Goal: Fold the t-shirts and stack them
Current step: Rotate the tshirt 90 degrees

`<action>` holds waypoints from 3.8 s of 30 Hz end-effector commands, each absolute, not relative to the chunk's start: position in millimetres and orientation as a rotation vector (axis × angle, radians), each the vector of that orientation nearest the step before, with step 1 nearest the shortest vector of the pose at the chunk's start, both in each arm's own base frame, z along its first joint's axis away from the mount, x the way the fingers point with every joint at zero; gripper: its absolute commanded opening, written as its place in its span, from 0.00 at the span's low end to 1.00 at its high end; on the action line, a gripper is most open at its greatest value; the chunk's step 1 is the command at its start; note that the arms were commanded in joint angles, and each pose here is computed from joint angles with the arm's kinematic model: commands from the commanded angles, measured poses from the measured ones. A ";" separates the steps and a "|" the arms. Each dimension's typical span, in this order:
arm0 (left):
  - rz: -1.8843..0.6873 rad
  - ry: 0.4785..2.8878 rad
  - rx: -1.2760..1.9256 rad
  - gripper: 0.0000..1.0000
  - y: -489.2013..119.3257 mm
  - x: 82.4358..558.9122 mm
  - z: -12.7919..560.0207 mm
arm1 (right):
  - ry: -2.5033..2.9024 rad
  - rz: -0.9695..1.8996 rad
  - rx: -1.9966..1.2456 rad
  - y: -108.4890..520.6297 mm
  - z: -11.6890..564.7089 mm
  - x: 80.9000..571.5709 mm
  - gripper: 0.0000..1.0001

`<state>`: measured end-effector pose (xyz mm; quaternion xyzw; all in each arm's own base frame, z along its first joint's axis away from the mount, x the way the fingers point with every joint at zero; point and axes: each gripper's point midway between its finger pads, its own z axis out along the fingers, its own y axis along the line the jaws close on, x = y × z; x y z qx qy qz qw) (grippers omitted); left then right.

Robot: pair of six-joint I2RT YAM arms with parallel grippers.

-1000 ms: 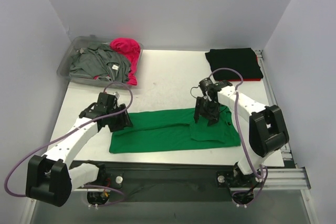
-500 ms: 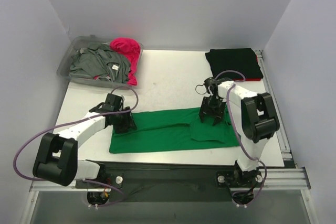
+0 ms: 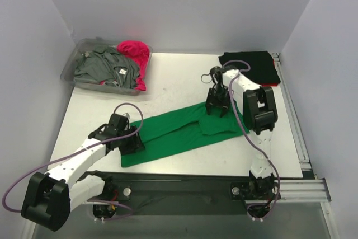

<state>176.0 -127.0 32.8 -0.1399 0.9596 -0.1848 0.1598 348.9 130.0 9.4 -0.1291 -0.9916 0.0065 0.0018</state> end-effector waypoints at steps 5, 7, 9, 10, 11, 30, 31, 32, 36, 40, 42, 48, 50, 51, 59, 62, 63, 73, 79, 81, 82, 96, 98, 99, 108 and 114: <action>-0.525 2.627 -0.474 0.61 -126.0 191.2 73.6 | -3.148 -0.010 -0.296 141.9 26.3 383.7 0.57; -0.523 2.614 -0.476 0.61 -127.0 197.1 78.5 | -3.164 -0.035 -0.272 142.6 33.3 384.7 0.57; -0.523 2.603 -0.478 0.61 -130.2 206.7 82.7 | -3.194 -0.053 -0.248 143.0 47.5 383.6 0.58; -0.525 2.599 -0.475 0.61 -132.2 210.2 82.3 | -3.201 -0.049 -0.239 140.6 51.7 381.5 0.59; -0.523 2.583 -0.474 0.61 -134.8 219.1 79.8 | -3.217 -0.031 -0.221 135.7 59.5 376.5 0.59; -0.331 2.657 -0.482 0.61 -146.6 208.2 24.3 | -3.089 -0.086 -0.167 138.9 24.4 345.5 0.58; -0.325 2.664 -0.483 0.62 -147.0 202.7 22.9 | -3.090 -0.100 -0.165 142.0 24.0 348.9 0.57; -0.323 2.681 -0.489 0.62 -149.4 191.0 20.7 | -3.074 -0.112 -0.158 145.5 18.7 348.5 0.57; -0.323 2.709 -0.491 0.61 -154.9 164.0 16.0 | -3.070 -0.127 -0.118 154.1 12.8 355.4 0.57; -0.336 2.745 -0.457 0.61 -167.5 139.4 14.4 | -3.068 -0.130 -0.083 161.5 11.9 363.7 0.56; -0.362 2.767 -0.428 0.61 -178.2 125.1 12.3 | -3.080 -0.132 -0.063 165.7 12.3 372.7 0.56; -0.511 2.750 -0.353 0.61 -216.2 114.6 23.9 | -3.078 -0.134 -0.026 171.8 13.5 388.0 0.56; -0.517 2.733 -0.351 0.62 -218.7 117.2 35.9 | -3.105 -0.150 -0.017 173.9 21.2 396.4 0.57; -0.518 2.719 -0.352 0.62 -218.5 119.2 40.7 | -3.114 -0.159 -0.009 174.7 25.3 398.5 0.57; -0.581 2.632 -0.355 0.62 -215.3 126.4 78.5 | -3.182 -0.202 -0.010 159.9 74.3 386.8 0.66; -0.567 2.617 -0.395 0.62 -211.9 129.6 73.2 | -3.174 -0.193 -0.008 154.7 76.2 364.2 0.67; -0.548 2.622 -0.411 0.62 -207.3 128.5 63.1 | -3.180 -0.194 -0.011 154.3 74.1 361.7 0.67; -0.572 2.619 -0.417 0.62 -221.1 139.4 38.1 | -3.129 -0.208 -0.073 160.5 44.0 367.5 0.67; -0.530 2.674 -0.375 0.62 -223.2 136.8 18.4 | -3.082 -0.138 -0.167 157.8 15.4 374.6 0.67; -0.538 2.687 -0.362 0.62 -227.0 136.0 18.4 | -3.082 -0.144 -0.181 160.3 13.4 379.4 0.68; -0.533 2.699 -0.348 0.62 -228.0 134.7 16.4 | -3.077 -0.141 -0.188 161.1 9.7 381.2 0.68; -0.862 2.730 -0.234 0.62 -292.1 128.2 26.8 | -3.123 -0.375 -0.320 197.1 7.2 454.5 0.77; -0.913 2.720 -0.191 0.62 -306.9 128.1 28.2 | -3.115 -0.409 -0.328 199.5 6.1 457.6 0.78; -0.924 2.732 -0.175 0.62 -311.0 126.6 28.3 | -3.118 -0.415 -0.330 199.4 5.4 459.0 0.78; -1.095 2.618 0.001 0.63 -358.5 140.4 71.4 | -3.215 -0.562 -0.319 188.7 55.9 478.3 0.79; -0.838 2.656 -0.068 0.63 -295.8 131.7 81.7 | -3.294 -0.628 -0.328 172.4 114.4 469.9 0.79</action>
